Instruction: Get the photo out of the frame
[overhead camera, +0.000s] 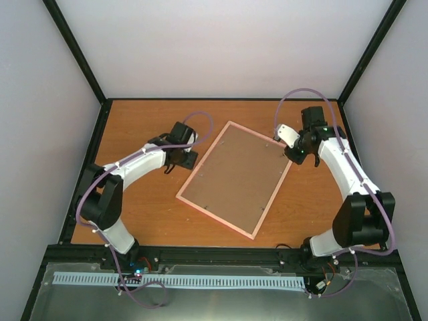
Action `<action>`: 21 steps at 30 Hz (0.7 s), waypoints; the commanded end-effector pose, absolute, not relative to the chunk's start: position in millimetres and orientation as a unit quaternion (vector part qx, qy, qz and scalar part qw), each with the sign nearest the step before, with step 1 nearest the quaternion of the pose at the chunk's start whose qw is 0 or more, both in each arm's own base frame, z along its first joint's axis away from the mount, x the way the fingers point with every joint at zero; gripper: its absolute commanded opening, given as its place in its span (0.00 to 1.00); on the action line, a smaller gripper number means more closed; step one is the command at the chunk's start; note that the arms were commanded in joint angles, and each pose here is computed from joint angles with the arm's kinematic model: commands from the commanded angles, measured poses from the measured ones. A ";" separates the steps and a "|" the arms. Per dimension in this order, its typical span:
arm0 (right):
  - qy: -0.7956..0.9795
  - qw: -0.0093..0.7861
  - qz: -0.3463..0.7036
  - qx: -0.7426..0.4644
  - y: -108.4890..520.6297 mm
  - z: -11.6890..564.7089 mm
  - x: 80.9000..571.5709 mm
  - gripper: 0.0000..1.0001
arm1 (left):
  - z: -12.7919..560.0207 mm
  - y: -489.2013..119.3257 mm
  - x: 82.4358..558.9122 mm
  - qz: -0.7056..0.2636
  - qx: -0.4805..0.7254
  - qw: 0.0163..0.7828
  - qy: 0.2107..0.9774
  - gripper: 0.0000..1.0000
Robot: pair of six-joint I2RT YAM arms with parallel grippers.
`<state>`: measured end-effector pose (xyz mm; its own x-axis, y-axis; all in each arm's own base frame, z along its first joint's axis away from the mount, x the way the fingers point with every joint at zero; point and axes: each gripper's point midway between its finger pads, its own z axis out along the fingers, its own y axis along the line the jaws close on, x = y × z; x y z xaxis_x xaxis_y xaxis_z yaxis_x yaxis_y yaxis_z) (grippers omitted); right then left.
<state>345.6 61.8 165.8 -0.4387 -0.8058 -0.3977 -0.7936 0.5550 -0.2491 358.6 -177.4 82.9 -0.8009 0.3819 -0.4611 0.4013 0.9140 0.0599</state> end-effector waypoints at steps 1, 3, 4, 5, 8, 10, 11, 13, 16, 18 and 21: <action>0.843 0.229 -0.007 -0.486 58.2 161.4 356.1 0.03 | 111.0 -168.7 343.9 -0.029 0.085 0.227 0.970 0.61; 0.844 0.221 -0.009 -0.489 54.5 155.3 360.7 0.03 | 118.7 -172.0 328.3 -0.054 0.024 0.229 0.972 0.60; 0.844 0.217 -0.010 -0.490 52.2 152.5 363.2 0.03 | 121.4 -174.1 319.7 -0.067 0.001 0.231 0.971 0.60; 0.846 0.213 -0.010 -0.490 50.1 148.8 365.7 0.03 | 123.2 -179.0 310.6 -0.084 -0.012 0.231 0.969 0.59; 0.849 0.200 -0.015 -0.489 43.5 139.9 373.6 0.03 | 121.1 -196.0 283.4 -0.135 -0.035 0.218 0.966 0.57; 0.850 0.191 -0.019 -0.491 39.8 133.6 376.6 0.03 | 113.8 -203.6 267.4 -0.160 -0.047 0.198 0.966 0.57; 0.850 0.186 -0.021 -0.492 38.4 130.7 377.4 0.03 | 109.9 -206.0 261.4 -0.173 -0.054 0.190 0.965 0.56; 0.851 0.176 -0.029 -0.495 34.9 126.3 378.7 0.03 | 99.1 -207.6 250.3 -0.193 -0.065 0.178 0.963 0.56; 0.850 0.167 -0.038 -0.498 31.0 121.7 379.4 0.03 | 82.6 -206.8 239.6 -0.202 -0.075 0.158 0.964 0.56; 0.849 0.159 -0.044 -0.501 28.2 119.3 378.4 0.03 | 74.1 -205.3 234.6 -0.197 -0.076 0.145 0.967 0.56; 0.849 0.147 -0.047 -0.505 25.2 116.6 373.9 0.03 | 64.4 -202.1 229.3 -0.192 -0.080 0.135 0.969 0.56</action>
